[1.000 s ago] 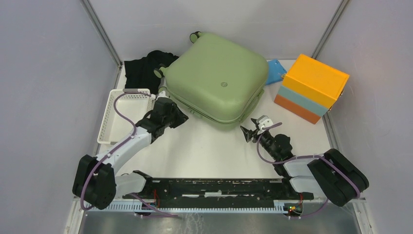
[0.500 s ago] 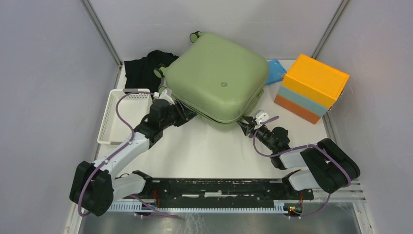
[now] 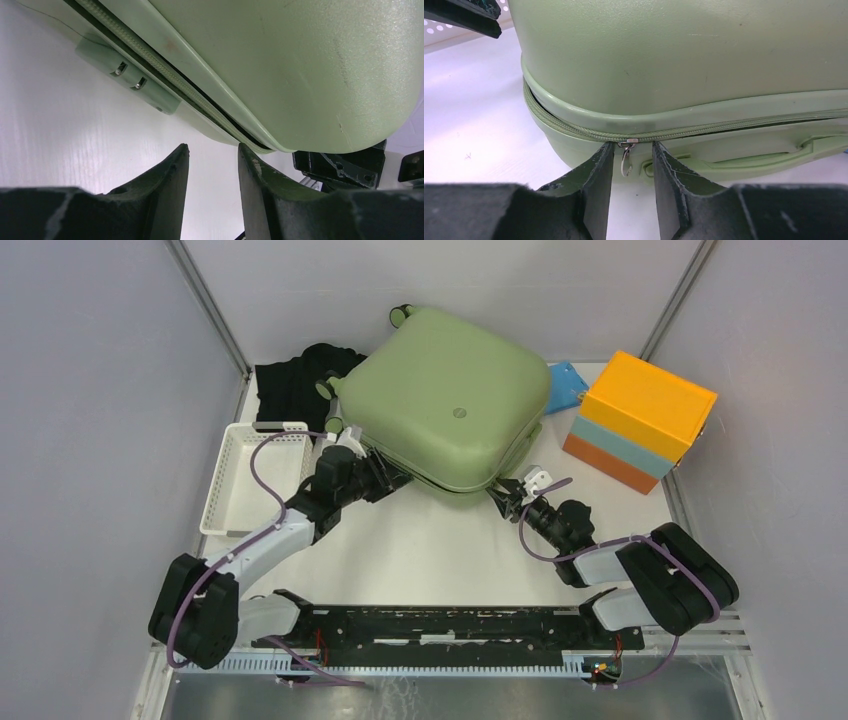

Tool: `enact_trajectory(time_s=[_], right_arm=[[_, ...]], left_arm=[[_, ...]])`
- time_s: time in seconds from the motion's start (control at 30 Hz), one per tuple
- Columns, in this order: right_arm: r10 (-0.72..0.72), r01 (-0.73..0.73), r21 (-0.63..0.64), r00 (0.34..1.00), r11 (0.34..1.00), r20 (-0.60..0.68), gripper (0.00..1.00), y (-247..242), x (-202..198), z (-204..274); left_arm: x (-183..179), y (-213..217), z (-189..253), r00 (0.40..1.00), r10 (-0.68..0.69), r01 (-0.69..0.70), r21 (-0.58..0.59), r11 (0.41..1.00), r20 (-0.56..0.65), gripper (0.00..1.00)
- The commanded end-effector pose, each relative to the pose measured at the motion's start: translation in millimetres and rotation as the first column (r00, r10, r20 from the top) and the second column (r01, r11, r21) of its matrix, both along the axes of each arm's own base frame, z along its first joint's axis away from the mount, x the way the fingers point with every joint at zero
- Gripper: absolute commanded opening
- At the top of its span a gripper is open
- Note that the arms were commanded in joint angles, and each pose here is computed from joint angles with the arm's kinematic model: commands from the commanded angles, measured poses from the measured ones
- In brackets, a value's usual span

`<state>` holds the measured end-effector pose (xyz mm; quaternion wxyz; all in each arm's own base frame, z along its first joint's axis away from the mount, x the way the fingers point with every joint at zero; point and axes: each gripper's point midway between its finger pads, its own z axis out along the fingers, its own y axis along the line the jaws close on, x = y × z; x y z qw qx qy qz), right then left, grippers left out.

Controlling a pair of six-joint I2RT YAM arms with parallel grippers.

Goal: Open, take out, and arrange the luggage
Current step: Unzip the luggage at the center of the board.

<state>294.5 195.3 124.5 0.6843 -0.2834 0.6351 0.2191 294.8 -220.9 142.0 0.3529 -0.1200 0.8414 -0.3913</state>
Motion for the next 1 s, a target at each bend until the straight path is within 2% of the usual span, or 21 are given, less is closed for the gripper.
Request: enact_trajectory(time_s=[0.0,0.17,0.33,0.5,0.67,0.97], right_arm=[[-0.055,0.055,-0.013,0.998,0.998,0.019,0.4,-4,16,7],[-0.063,0.063,-0.032,0.998,0.998,0.002,0.4,-5,16,1],[-0.065,0.065,-0.044,0.998,0.997,0.002,0.34,-7,14,-1],[-0.047,0.047,-0.047,0.999,0.998,0.011,0.13,-5,13,1],[-0.082,0.083,-0.042,0.996,0.996,0.027,0.04,-11,14,3],[-0.211,0.213,-0.056,0.977,0.976,0.035,0.0,-34,22,5]], left_arm=[[7,-14,21,0.998,-0.013,0.017,-0.075,0.997,0.057,0.48],[11,-21,14,0.999,-0.017,0.02,-0.078,0.997,0.04,0.48],[16,-26,2,1.0,0.001,-0.001,-0.071,0.997,0.002,0.48],[23,-27,-5,0.999,0.038,-0.04,-0.068,0.997,-0.027,0.49],[24,-27,-2,0.998,0.051,-0.052,-0.069,0.996,-0.024,0.5],[18,-23,12,0.997,0.076,-0.074,-0.081,0.994,0.022,0.54]])
